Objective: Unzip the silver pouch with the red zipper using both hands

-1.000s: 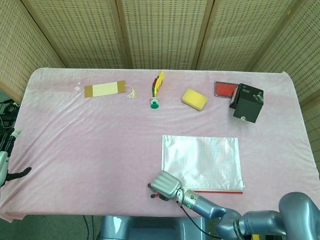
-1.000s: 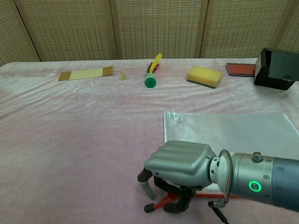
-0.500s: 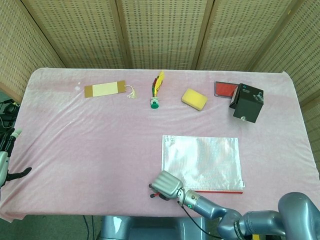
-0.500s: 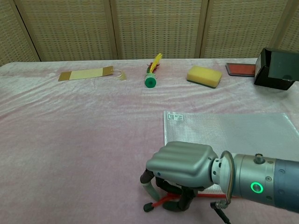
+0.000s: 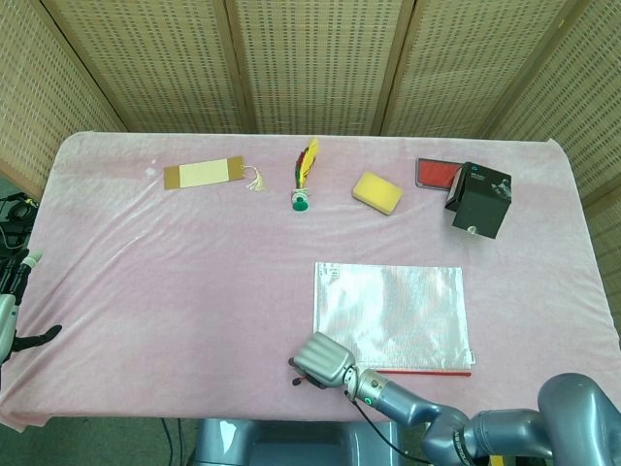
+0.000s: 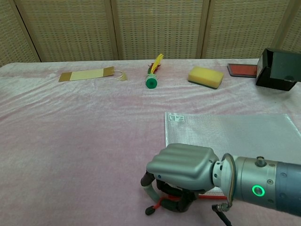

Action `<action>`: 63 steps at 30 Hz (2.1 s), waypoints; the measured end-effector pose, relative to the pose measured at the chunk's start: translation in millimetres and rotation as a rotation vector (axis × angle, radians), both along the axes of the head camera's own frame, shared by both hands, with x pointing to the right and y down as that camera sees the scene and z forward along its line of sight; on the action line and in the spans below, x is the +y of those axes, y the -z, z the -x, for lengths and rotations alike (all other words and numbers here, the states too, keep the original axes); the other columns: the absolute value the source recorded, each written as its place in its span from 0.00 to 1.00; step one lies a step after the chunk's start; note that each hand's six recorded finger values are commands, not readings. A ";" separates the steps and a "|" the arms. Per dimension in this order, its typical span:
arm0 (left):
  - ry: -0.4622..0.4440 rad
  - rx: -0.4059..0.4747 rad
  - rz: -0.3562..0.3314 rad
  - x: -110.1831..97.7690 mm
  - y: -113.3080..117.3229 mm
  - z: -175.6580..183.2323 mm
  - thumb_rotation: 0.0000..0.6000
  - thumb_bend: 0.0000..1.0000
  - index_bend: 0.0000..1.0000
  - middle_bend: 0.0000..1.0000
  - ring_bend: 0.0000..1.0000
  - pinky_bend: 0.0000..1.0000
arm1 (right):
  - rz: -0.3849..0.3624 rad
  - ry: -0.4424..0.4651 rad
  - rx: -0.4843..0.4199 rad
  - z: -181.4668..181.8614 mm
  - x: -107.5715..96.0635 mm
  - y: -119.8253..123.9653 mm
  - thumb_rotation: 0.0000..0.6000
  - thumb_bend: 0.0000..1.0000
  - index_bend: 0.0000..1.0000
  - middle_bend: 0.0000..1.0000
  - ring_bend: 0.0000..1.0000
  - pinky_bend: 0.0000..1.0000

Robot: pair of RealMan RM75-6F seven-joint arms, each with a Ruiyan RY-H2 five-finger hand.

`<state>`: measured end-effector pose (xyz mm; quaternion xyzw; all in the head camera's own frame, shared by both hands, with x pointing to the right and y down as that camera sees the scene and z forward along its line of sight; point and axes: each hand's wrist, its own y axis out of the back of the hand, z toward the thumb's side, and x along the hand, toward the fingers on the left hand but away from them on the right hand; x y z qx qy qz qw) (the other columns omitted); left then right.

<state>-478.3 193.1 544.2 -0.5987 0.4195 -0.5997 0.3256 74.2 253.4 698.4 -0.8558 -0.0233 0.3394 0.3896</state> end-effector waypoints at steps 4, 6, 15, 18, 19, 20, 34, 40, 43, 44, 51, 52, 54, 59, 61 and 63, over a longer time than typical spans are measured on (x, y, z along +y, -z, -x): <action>0.001 0.001 0.001 -0.1 0.1 0.4 1.00 0.00 0.00 0.00 0.00 0.00 | -0.005 -0.007 -0.010 0.3 -1.4 2.0 1.00 0.67 0.76 0.92 0.91 1.00; 0.001 0.001 0.001 -0.1 0.2 0.5 1.00 0.00 0.00 0.00 0.00 0.00 | -0.007 -0.013 -0.017 0.4 -2.6 3.3 1.00 0.67 0.77 0.92 0.91 1.00; 0.004 0.000 0.003 -0.2 -0.4 1.0 1.00 0.00 0.00 0.00 0.00 0.00 | -0.020 -0.064 -0.080 -0.5 -18.4 17.7 1.00 0.67 0.78 0.93 0.92 1.00; 0.005 0.001 0.004 -0.3 -0.6 1.2 1.00 0.00 0.00 0.00 0.00 0.00 | -0.020 -0.093 -0.101 -2.3 -28.8 24.1 1.00 0.67 0.78 0.93 0.93 1.00; 0.005 0.001 0.005 -0.3 -0.8 1.2 1.00 0.00 0.00 0.00 0.00 0.00 | -0.017 -0.103 -0.109 -2.9 -32.7 26.7 1.00 0.67 0.78 0.94 0.93 1.00; 0.005 0.001 0.006 -0.3 -0.9 1.3 1.00 0.00 0.00 0.00 0.00 0.00 | -0.013 -0.111 -0.116 -3.2 -35.6 28.7 1.00 0.67 0.78 0.94 0.93 1.00; 0.014 0.011 0.013 -2.3 -3.0 3.0 1.00 0.00 0.00 0.00 0.00 0.00 | 0.050 -0.239 -0.283 12.1 -118.5 86.8 1.00 0.67 0.79 0.95 0.94 1.00; 0.019 0.011 0.019 -3.1 -4.3 4.3 1.00 0.00 0.00 0.00 0.00 0.00 | 0.068 -0.290 -0.321 20.2 -144.1 104.0 1.00 0.67 0.79 0.95 0.94 1.00; 0.022 0.010 0.020 -3.8 -4.8 5.2 1.00 0.00 0.00 0.00 0.00 0.00 | 0.076 -0.306 -0.331 22.9 -152.8 110.5 1.00 0.67 0.79 0.95 0.94 1.00; 0.023 0.010 0.020 -4.1 -5.1 5.6 1.00 0.00 0.00 0.00 0.00 0.00 | 0.078 -0.308 -0.335 24.2 -155.5 113.6 1.00 0.67 0.79 0.95 0.94 1.00; 0.021 -0.001 0.032 -4.9 -10.0 5.3 1.00 0.00 0.00 0.00 0.00 0.00 | 0.091 -0.294 -0.362 31.3 -156.7 128.5 1.00 0.67 0.79 0.95 0.94 1.00; 0.019 -0.002 0.033 -5.1 -10.7 4.8 1.00 0.00 0.00 0.00 0.00 0.00 | 0.100 -0.296 -0.368 32.1 -156.2 130.3 1.00 0.67 0.79 0.95 0.94 1.00; 0.011 -0.005 0.035 -6.5 -12.5 2.6 1.00 0.00 0.00 0.00 0.00 0.00 | 0.113 -0.297 -0.376 32.9 -155.5 133.2 1.00 0.67 0.79 0.95 0.94 1.00; -0.034 0.008 0.017 -18.2 -15.0 -7.9 1.00 0.00 0.00 0.46 0.38 0.35 | 0.123 -0.284 -0.363 30.9 -153.6 134.6 1.00 0.67 0.79 0.95 0.94 1.00; -0.075 0.019 -0.012 -30.1 -16.3 -16.1 1.00 0.00 0.02 0.79 0.72 0.77 | 0.126 -0.285 -0.357 29.5 -153.1 133.3 1.00 0.67 0.79 0.95 0.94 1.00; -0.132 0.046 -0.033 -42.2 -20.1 -28.0 1.00 0.00 0.09 0.93 0.85 0.94 | 0.130 -0.289 -0.351 28.1 -153.0 131.4 1.00 0.67 0.79 0.95 0.94 1.00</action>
